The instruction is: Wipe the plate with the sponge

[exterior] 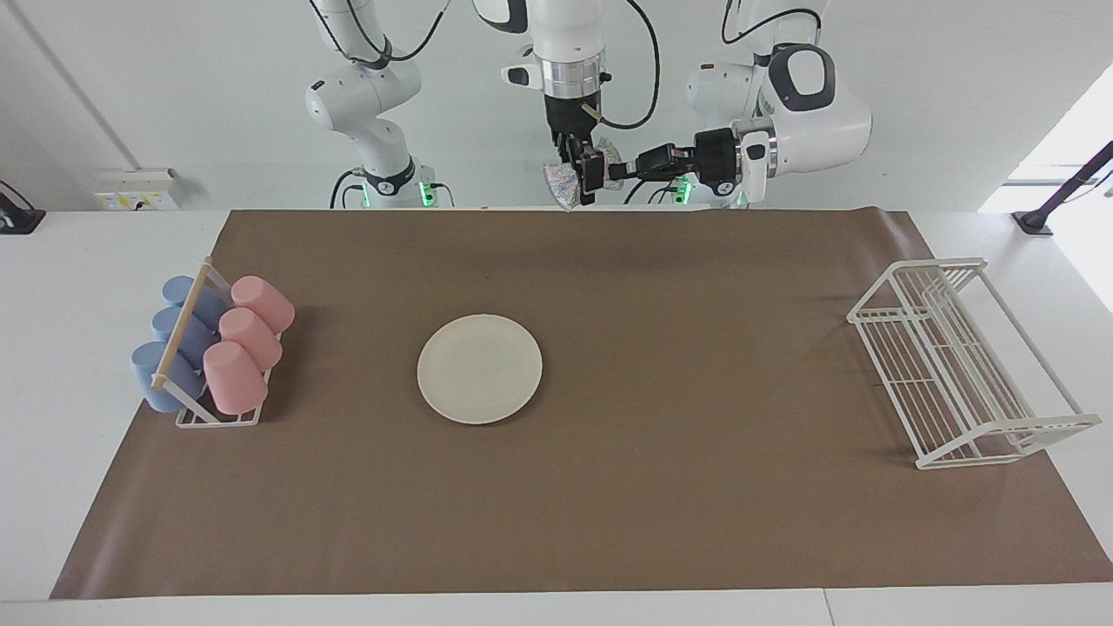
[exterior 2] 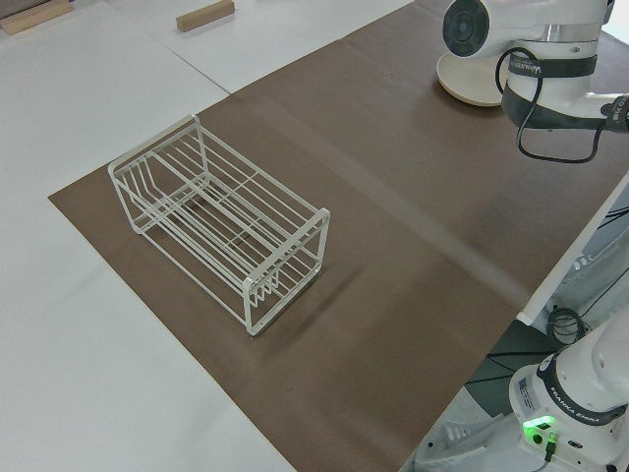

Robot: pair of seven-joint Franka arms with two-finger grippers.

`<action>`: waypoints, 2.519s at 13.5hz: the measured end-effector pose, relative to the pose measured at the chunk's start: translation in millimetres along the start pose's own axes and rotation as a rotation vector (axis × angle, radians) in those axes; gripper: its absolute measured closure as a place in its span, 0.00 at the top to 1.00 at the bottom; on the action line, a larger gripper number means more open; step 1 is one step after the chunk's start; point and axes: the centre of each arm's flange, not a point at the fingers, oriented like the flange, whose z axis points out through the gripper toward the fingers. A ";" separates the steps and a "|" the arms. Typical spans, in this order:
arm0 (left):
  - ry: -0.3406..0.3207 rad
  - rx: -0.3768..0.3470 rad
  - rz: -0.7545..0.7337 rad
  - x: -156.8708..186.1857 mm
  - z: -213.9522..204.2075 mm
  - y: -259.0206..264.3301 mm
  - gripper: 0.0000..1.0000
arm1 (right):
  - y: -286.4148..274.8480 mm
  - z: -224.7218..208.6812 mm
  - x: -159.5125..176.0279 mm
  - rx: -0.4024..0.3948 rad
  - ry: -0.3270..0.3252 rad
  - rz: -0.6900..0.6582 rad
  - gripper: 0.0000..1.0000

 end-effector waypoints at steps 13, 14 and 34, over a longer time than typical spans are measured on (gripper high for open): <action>0.273 0.547 0.063 36.9 -62.3 -43.9 0.04 | -1.6 -43.4 225.5 -0.061 0.024 -0.773 1.00; 0.320 0.614 0.060 41.1 -66.9 -43.2 0.04 | -0.2 -45.0 243.2 -0.061 0.026 -0.812 1.00; 0.696 1.977 0.006 96.5 -90.0 53.1 0.04 | 51.3 -58.0 411.9 -0.109 -0.016 -1.096 1.00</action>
